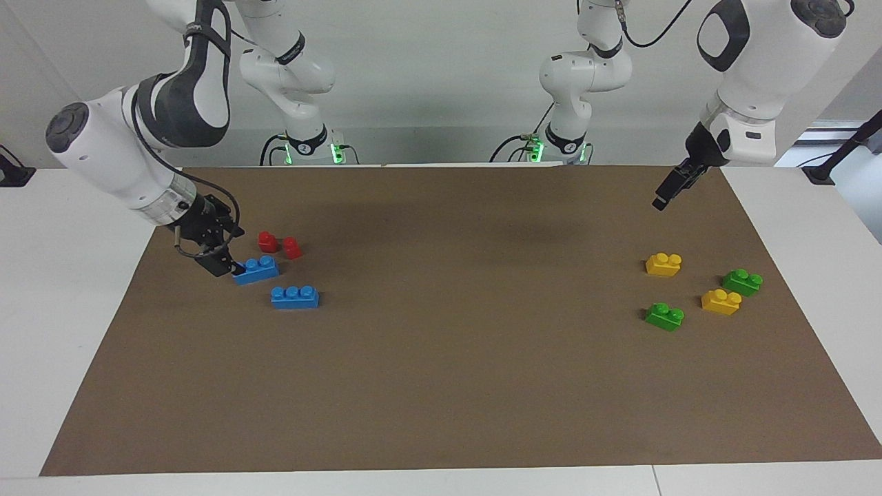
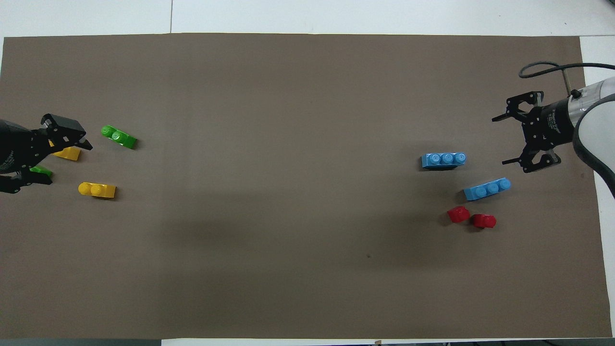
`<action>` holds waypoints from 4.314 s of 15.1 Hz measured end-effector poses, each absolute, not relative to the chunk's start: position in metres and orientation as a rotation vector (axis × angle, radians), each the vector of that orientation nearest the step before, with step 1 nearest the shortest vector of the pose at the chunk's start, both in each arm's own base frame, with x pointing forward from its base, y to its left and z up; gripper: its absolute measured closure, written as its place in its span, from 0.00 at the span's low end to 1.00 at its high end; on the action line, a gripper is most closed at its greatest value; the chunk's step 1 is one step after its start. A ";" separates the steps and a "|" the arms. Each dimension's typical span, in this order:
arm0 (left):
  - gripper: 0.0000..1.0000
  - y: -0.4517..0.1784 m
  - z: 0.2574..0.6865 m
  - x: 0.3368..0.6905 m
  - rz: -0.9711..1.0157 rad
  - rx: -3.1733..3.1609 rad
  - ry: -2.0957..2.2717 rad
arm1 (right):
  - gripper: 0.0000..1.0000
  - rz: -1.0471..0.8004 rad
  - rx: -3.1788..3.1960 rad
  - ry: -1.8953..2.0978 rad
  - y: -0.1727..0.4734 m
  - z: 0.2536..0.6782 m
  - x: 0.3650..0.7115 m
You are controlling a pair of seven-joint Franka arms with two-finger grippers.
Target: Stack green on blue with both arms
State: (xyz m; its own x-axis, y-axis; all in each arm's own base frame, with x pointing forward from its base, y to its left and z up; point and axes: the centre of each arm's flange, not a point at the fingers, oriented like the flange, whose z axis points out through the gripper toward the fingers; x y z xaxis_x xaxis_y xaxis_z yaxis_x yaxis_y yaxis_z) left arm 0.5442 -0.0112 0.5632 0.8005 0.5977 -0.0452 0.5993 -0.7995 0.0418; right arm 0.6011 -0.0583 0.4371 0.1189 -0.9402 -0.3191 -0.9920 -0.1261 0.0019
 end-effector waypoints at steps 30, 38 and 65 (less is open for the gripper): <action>0.00 0.049 0.366 0.659 -0.011 2.614 1.614 | 0.07 0.398 -1.997 2.040 -0.045 0.288 0.581; 0.00 0.045 0.324 0.654 -0.035 2.635 1.612 | 0.66 0.421 -1.932 2.041 -0.039 0.286 0.580; 0.66 0.040 0.343 0.647 0.037 2.650 1.627 | 0.66 0.497 -1.968 1.905 0.336 0.356 0.567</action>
